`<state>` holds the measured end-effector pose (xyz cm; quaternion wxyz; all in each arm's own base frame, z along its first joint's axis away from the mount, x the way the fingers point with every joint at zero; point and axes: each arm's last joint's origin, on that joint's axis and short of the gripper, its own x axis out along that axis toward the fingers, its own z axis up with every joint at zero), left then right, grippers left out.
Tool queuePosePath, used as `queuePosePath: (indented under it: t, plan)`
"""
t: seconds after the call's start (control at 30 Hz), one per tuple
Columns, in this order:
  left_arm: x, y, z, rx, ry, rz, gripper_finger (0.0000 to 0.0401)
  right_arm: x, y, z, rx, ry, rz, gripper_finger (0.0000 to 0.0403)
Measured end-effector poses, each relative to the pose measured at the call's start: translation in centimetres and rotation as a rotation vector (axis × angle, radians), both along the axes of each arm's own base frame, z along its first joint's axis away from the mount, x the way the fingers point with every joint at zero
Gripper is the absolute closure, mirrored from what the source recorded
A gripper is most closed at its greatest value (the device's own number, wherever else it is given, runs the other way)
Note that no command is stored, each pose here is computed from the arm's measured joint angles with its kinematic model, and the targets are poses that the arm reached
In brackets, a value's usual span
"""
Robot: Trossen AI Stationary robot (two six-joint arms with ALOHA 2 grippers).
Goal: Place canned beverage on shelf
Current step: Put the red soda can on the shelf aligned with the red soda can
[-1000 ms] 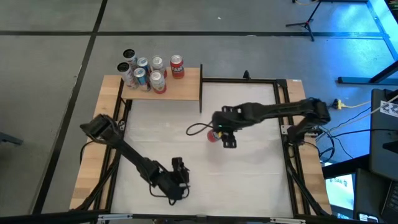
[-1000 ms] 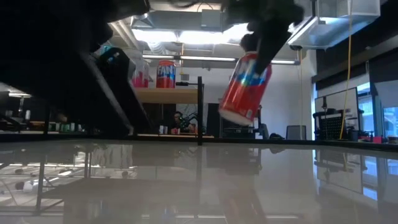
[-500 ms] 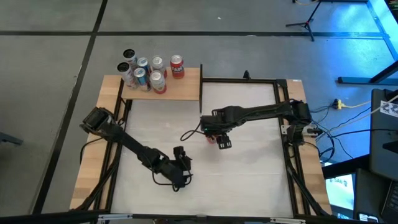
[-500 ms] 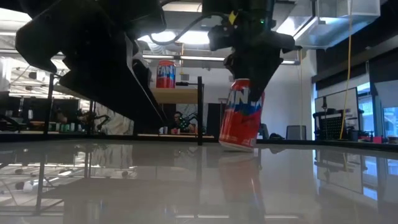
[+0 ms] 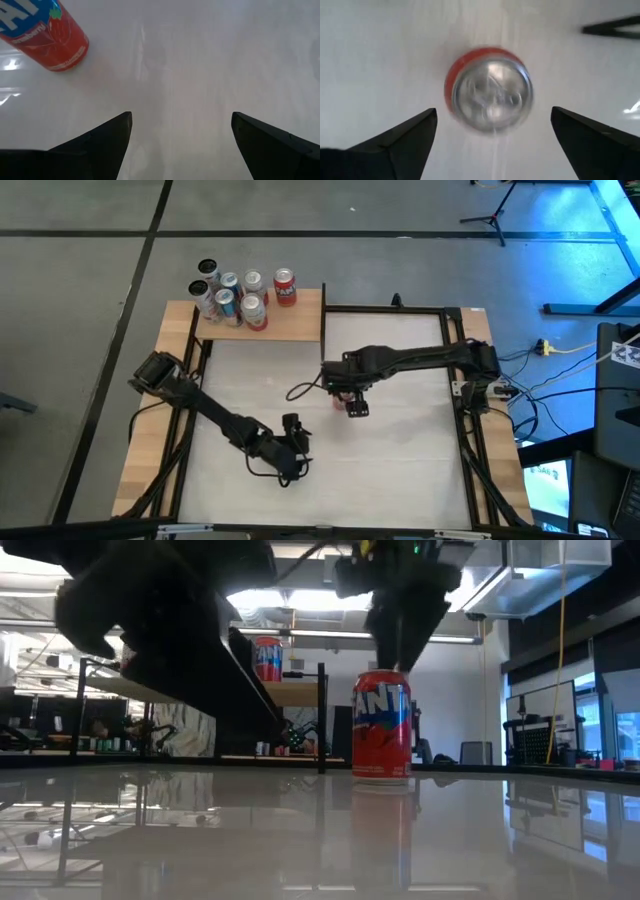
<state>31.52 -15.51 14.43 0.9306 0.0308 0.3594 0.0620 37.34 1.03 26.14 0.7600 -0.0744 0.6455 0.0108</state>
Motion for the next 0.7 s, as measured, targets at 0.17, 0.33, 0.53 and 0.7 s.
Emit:
queuePosePath:
  t: [0.17, 0.33, 0.53, 0.7]
  plan:
    - [0.4, 0.8, 0.0, -0.006, -0.004, 0.031, 0.0070, -1.6, 1.4, 3.8, 0.008, 0.018, -0.025, 0.0025]
    - [0.8, 1.4, 0.2, -0.022, -0.025, 0.055, 0.0070, -5.0, 3.4, 6.6, 0.037, -0.100, -0.028, 0.0023]
    - [1.9, 2.2, 1.0, -0.043, -0.043, 0.066, 0.0070, -9.6, 5.5, 6.0, 0.012, -0.263, -0.044, 0.0023]
    - [3.9, 2.6, 4.0, -0.028, -0.014, 0.005, 0.0070, -13.5, 6.7, 3.2, -0.020, -0.418, -0.060, 0.0022]
